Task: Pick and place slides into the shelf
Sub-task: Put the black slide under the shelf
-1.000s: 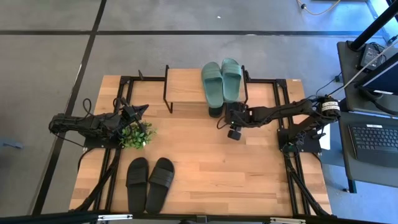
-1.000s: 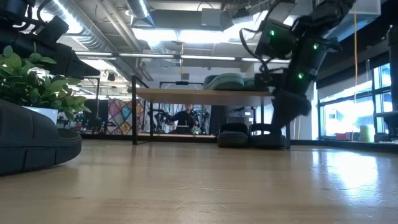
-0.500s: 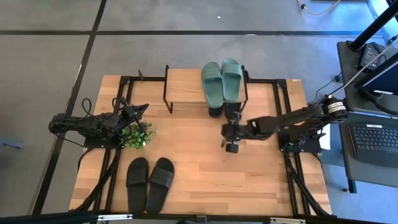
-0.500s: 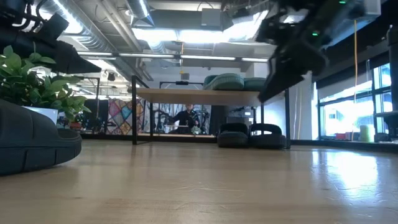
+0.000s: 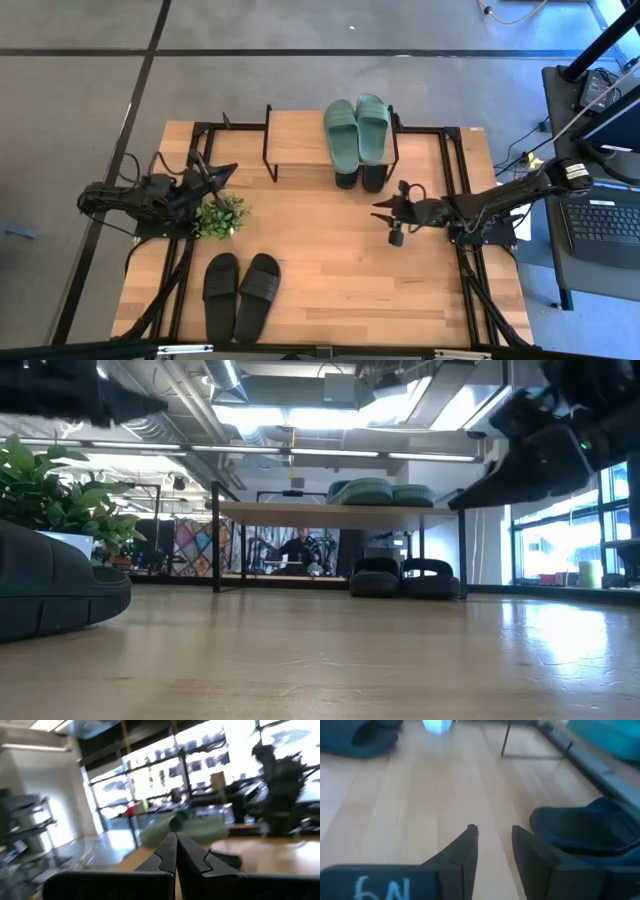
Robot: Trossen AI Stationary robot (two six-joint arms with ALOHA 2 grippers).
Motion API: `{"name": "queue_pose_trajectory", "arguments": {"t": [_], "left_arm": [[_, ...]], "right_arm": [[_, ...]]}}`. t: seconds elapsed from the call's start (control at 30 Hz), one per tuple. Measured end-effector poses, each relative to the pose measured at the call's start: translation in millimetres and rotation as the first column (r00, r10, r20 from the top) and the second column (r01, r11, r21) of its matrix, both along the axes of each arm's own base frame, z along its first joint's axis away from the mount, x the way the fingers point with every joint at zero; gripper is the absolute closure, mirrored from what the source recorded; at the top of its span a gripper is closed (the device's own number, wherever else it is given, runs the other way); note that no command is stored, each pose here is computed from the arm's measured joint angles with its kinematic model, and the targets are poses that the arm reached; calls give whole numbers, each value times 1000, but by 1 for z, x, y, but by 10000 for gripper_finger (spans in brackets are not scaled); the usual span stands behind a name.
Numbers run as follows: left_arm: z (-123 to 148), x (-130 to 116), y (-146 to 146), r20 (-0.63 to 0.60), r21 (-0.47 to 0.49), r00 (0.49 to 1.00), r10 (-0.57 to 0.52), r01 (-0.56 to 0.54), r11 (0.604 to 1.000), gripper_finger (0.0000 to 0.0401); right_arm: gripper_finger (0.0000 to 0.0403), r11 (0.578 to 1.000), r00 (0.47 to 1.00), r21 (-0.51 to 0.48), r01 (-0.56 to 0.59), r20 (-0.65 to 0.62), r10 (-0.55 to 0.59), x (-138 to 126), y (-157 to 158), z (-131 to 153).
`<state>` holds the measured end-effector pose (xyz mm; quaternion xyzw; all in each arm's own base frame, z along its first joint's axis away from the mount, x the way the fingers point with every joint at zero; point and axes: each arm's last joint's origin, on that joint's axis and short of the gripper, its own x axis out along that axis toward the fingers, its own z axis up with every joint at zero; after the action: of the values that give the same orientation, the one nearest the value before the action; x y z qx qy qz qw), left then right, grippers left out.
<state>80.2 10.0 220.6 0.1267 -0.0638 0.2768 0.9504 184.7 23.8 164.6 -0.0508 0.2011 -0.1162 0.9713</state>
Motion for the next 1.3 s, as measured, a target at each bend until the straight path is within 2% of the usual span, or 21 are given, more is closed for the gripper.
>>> {"name": "queue_pose_trajectory", "arguments": {"t": [0.13,0.27,0.43,0.63,0.73,0.93,1.07,1.3], "left_arm": [[23,-3,-2,28,30,996,-88,87,996,401],[41,0,-2,-20,93,997,-74,75,993,401],[63,-3,-2,96,11,993,-74,73,997,401],[72,-8,-1,144,-10,987,-78,80,997,401],[73,-8,-1,146,-11,986,-78,80,997,401],[73,-8,-1,151,-9,985,-86,89,996,399],[74,-8,-2,155,-3,982,-109,111,994,368],[77,-8,-6,190,44,944,-269,266,963,269]], "right_arm": [[281,1000,997,-14,-9,77,10,-17,-3,-12],[281,1000,993,-18,-12,114,14,-26,-5,-17],[281,998,993,-57,-24,118,30,-27,-5,-17],[281,987,994,-152,-53,82,66,-27,-5,-17],[281,989,996,-140,-51,65,61,-27,-5,-19],[281,998,997,-51,-22,73,26,-28,-6,-21],[281,1000,997,0,-5,81,5,-28,-6,-22],[281,1000,997,9,-2,80,1,-28,-6,-22]]}}
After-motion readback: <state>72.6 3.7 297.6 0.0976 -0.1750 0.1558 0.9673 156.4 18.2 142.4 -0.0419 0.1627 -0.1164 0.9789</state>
